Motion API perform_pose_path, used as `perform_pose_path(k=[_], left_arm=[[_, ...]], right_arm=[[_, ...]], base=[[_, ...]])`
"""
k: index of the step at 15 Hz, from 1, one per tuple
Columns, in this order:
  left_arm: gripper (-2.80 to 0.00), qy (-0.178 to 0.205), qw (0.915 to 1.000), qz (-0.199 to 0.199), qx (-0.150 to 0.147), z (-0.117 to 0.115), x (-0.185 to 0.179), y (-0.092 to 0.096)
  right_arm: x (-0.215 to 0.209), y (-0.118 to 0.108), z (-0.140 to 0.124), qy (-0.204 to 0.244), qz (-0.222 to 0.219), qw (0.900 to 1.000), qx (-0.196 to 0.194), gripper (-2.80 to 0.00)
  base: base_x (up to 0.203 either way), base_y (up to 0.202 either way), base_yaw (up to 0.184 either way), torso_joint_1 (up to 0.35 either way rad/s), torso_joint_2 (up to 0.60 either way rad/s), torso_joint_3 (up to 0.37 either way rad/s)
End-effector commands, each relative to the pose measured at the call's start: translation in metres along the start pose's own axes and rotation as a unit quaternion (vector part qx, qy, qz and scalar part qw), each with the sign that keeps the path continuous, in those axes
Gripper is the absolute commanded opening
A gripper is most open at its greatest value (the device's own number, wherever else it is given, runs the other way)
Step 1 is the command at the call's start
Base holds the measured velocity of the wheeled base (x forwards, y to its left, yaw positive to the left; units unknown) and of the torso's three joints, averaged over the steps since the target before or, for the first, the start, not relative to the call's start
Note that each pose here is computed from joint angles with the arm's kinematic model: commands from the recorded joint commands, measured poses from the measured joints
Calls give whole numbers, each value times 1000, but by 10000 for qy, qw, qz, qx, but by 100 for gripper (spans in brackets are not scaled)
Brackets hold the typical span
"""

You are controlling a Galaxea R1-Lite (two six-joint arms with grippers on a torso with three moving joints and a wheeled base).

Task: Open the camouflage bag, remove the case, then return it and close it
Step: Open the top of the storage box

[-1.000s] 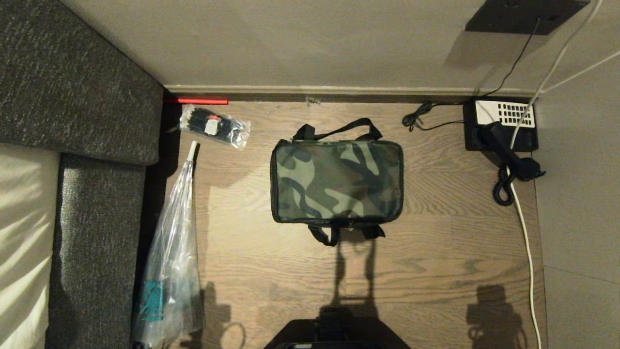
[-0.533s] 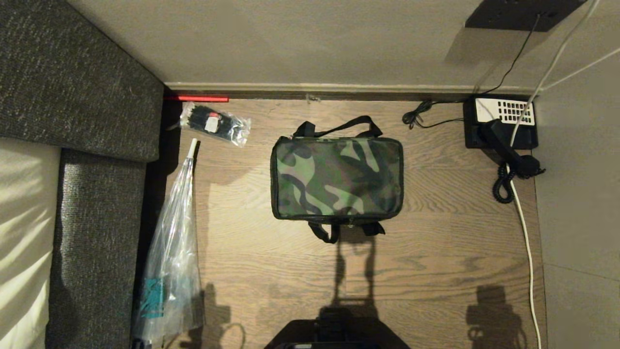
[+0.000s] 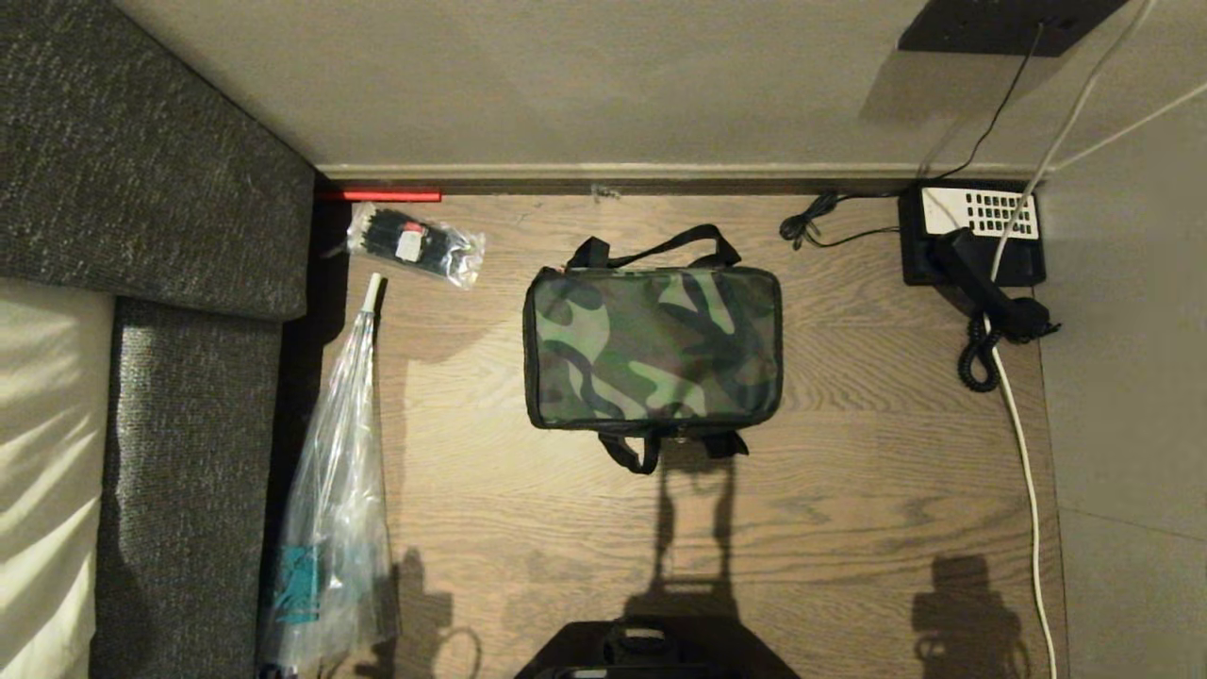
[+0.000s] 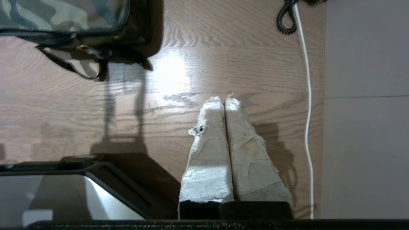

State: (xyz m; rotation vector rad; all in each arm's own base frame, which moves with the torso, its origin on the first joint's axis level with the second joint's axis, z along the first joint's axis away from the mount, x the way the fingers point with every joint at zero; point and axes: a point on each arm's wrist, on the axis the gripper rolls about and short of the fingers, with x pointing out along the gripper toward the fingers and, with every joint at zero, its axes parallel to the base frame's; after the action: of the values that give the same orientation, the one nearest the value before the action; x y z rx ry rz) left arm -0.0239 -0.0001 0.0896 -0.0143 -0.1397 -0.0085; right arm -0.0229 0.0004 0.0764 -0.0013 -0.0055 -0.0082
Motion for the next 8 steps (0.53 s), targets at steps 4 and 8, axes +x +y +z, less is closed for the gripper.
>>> perform_pose_path(k=[4, 8], left_arm=[[-280, 201, 9998, 2, -5, -11, 2, 0], [-280, 193, 9998, 1, 33, -11, 2, 0]], right_arm=[[0, 0, 0, -26, -13, 10000, -2, -280], [0, 0, 0, -26, -5, 10000, -1, -280]], base=[[1, 163, 2, 3, 2, 4], [0, 104, 1, 2, 2, 2]])
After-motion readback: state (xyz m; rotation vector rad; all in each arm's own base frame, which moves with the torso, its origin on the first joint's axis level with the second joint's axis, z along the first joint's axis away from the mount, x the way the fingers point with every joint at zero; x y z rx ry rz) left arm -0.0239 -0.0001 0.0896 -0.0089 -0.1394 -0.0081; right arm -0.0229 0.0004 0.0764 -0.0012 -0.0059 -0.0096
